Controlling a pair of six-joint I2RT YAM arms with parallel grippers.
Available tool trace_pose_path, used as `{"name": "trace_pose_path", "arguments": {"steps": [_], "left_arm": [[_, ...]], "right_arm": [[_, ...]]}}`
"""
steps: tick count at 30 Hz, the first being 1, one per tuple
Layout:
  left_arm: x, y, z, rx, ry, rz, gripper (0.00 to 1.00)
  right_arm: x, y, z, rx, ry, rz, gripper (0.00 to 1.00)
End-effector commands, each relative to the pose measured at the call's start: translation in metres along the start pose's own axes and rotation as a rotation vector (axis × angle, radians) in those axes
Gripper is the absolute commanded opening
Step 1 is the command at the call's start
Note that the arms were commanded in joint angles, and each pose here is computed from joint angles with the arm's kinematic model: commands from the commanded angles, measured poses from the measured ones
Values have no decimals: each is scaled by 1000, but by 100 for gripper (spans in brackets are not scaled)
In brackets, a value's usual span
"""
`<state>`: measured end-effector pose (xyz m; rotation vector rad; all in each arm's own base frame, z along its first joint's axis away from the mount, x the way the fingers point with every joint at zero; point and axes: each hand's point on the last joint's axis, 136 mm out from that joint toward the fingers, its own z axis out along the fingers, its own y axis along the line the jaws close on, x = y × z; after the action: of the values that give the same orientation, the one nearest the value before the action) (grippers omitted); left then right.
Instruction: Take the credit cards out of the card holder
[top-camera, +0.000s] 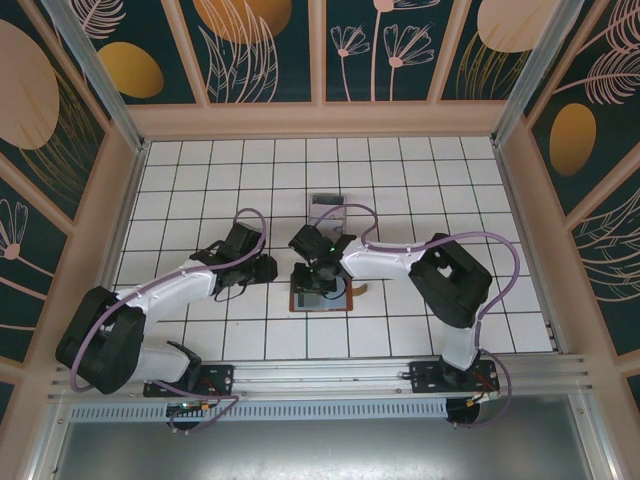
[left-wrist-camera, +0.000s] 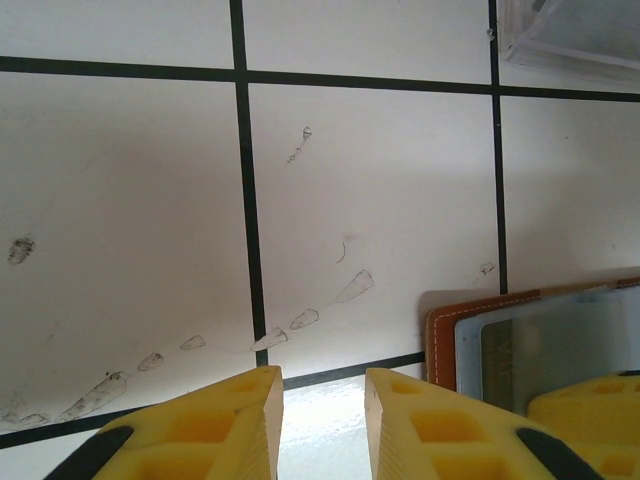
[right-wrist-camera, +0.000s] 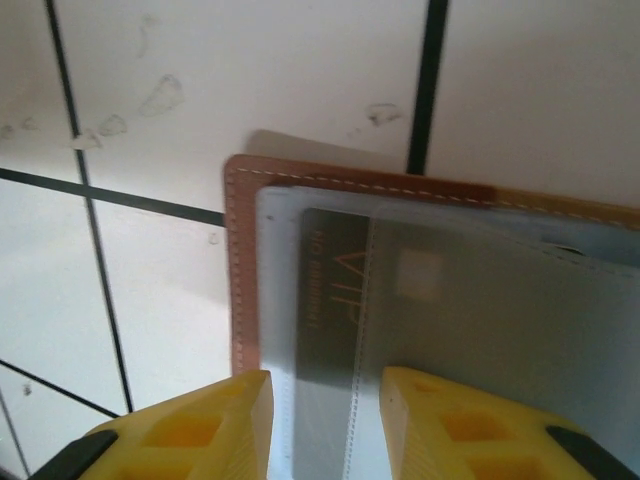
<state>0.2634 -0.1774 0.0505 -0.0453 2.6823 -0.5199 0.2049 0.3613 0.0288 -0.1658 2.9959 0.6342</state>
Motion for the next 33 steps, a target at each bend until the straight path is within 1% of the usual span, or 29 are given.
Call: {"name": "trace_pose_path", "arguments": {"steps": [1, 11, 16, 28, 33], "left_arm": [[-9, -8, -1, 24, -10, 23, 30], [-9, -9, 0, 27, -6, 24, 30], [-10, -10, 1, 29, -5, 26, 30], [-12, -14, 4, 40, 10, 28, 30], [-9, -18, 7, 57, 34, 31, 30]], "right_arm": [[13, -32, -1, 172, 14, 15, 37], [5, -43, -23, 392, -57, -40, 45], [2, -48, -33, 470, -77, -61, 48], [0, -63, -48, 557, -105, -63, 52], [0, -73, -52, 537, -110, -36, 52]]}}
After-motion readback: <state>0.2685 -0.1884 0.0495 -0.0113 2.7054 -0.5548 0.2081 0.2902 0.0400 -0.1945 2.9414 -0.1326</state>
